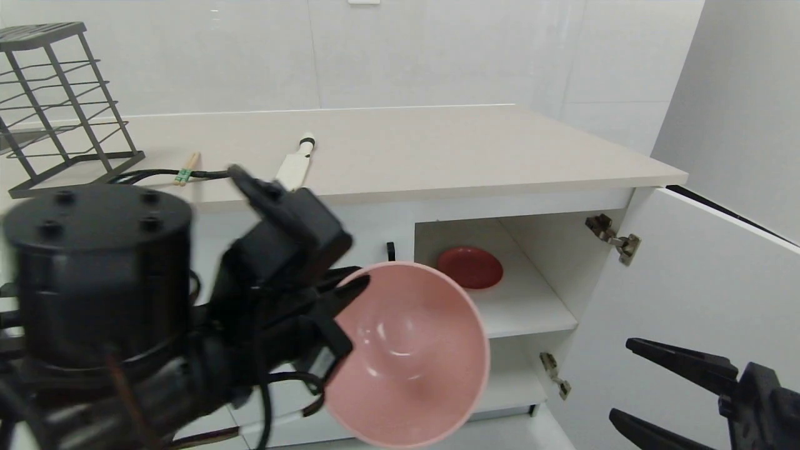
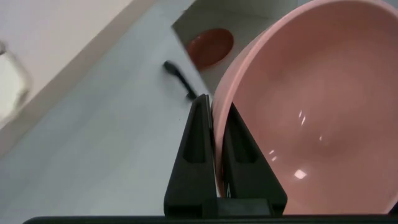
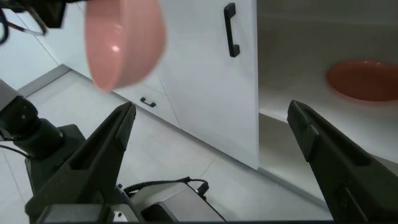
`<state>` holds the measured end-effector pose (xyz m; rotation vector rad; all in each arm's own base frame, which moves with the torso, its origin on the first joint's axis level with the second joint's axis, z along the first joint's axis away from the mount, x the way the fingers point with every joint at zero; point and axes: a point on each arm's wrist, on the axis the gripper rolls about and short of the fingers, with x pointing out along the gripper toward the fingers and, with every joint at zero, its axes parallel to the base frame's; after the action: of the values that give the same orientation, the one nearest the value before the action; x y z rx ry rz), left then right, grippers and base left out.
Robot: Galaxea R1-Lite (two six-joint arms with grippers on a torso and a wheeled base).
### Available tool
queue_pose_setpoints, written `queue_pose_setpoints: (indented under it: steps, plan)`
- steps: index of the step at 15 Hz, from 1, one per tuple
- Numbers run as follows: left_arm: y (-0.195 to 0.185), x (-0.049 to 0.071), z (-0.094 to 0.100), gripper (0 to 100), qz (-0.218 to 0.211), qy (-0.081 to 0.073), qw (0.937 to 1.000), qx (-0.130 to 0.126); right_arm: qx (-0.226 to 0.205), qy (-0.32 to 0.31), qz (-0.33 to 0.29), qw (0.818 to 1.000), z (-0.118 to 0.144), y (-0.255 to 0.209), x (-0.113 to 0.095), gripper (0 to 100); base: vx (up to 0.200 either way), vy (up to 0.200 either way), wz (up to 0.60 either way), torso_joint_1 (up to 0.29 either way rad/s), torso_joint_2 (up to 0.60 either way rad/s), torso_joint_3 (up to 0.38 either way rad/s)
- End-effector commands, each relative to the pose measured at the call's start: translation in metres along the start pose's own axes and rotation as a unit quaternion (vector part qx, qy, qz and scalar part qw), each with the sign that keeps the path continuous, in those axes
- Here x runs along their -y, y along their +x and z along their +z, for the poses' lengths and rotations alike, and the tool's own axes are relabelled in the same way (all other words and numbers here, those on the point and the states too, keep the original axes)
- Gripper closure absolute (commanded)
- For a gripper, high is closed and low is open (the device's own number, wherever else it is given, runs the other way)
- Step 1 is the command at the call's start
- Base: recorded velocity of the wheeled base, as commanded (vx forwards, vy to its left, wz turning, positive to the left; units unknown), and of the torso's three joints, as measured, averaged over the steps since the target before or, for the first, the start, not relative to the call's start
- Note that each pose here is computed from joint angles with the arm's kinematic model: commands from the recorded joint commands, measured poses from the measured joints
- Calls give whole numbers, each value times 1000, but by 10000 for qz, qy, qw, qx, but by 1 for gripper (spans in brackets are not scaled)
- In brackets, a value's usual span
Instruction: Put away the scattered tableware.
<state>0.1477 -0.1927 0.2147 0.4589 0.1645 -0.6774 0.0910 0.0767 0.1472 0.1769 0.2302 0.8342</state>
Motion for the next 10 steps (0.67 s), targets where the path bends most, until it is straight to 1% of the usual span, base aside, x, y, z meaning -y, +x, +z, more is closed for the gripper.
queue_pose_setpoints:
  steps: [1,2,3,4,6,8,10]
  plan:
    - [64,58,0,100,-201,272,9985,-432,-80,17,-20,10000,0,5,1,0,0,0,0,0,0,0]
    - [72,69,1,100,-209,335,9981,-462,-129,32,-71,9999,1,10,2,0,0,0,0,0,0,0]
    - [75,73,2,100,-192,354,9981,-467,-145,48,-169,9997,1,12,4,0,0,0,0,0,0,0]
    - [81,77,3,100,-75,388,9979,-515,-161,58,-479,9987,3,19,6,0,0,0,0,0,0,0]
    - [86,80,-1,100,29,425,9973,-602,-186,62,-853,9962,2,25,9,0,0,0,0,0,0,0]
    - [87,81,-1,100,26,432,9972,-615,-327,79,-1266,9914,-2,31,15,0,0,0,0,0,0,0]
    - [94,84,2,100,37,416,9975,-568,-592,90,-1378,9886,-9,40,18,0,0,0,0,0,0,0]
